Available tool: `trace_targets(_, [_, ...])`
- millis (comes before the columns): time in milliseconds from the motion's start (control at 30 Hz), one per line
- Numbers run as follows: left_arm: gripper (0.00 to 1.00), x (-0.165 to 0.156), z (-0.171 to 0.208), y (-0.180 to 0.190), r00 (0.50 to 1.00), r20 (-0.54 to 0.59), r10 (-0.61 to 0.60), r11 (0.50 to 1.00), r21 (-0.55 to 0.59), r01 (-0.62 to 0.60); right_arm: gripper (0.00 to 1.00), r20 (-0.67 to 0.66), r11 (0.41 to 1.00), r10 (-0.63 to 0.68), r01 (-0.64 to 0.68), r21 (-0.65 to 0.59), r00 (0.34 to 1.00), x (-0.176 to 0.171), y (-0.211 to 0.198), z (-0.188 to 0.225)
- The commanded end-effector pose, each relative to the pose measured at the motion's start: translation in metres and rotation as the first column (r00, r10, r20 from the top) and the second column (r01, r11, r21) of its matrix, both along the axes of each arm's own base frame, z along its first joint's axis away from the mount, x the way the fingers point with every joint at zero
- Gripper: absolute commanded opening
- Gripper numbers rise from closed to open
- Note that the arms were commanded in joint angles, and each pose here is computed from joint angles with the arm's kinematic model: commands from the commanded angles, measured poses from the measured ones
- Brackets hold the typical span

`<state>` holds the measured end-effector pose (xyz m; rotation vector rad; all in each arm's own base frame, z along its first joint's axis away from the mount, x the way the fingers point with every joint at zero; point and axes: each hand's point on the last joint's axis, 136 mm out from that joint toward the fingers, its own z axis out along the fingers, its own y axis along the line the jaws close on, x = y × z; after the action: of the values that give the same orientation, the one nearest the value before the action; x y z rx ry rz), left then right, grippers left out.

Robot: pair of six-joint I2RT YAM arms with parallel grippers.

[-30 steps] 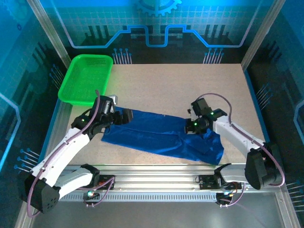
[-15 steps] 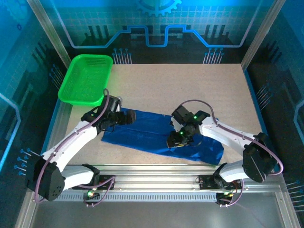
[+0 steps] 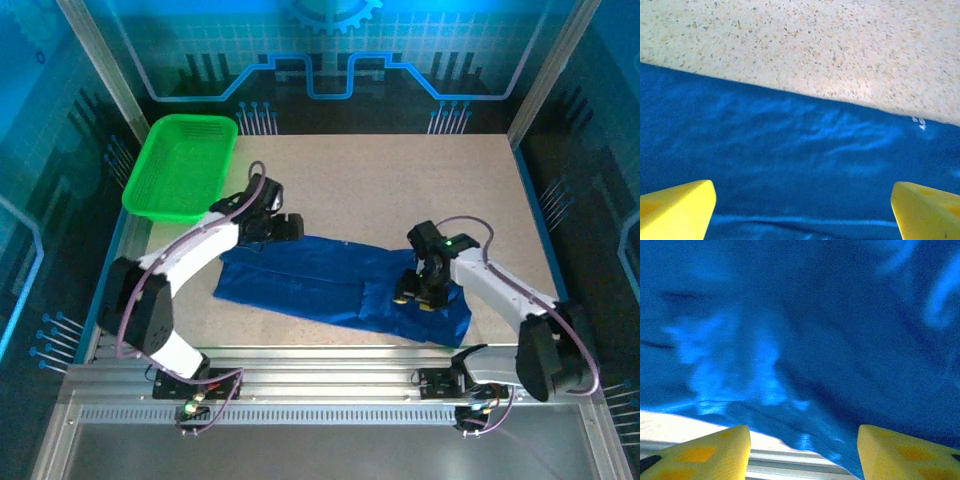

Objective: Fold and stack the t-shirts

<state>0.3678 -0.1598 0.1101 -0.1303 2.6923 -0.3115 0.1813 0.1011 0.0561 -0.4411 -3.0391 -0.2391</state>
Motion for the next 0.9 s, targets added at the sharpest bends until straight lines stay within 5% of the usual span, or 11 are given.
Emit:
trace_targets(0, [0.84,-0.018,-0.029,0.011,0.985,-0.170,0.017,0.997,0.078,-0.004,0.48,-0.042,0.995,-0.085,0.083,-0.058,0.996,0.003,-0.008,-0.017])
trace_targets(267, [0.49,-0.028,-0.081,0.034,0.924,-0.358,0.136,0.989,0.104,-0.105,0.43,-0.106,0.971,-0.198,0.181,-0.156,0.974,0.021,-0.011,-0.050])
trace_targets(667, [0.41,-0.053,-0.116,0.042,0.850,-0.501,0.162,0.986,0.117,-0.119,0.50,-0.107,0.967,-0.169,0.144,-0.211,0.980,0.153,-0.006,-0.056])
trace_targets(867, [0.42,-0.080,-0.119,0.032,0.804,-0.568,0.177,0.984,0.077,-0.163,0.53,-0.091,0.984,-0.143,0.132,-0.120,0.985,0.243,-0.004,-0.063])
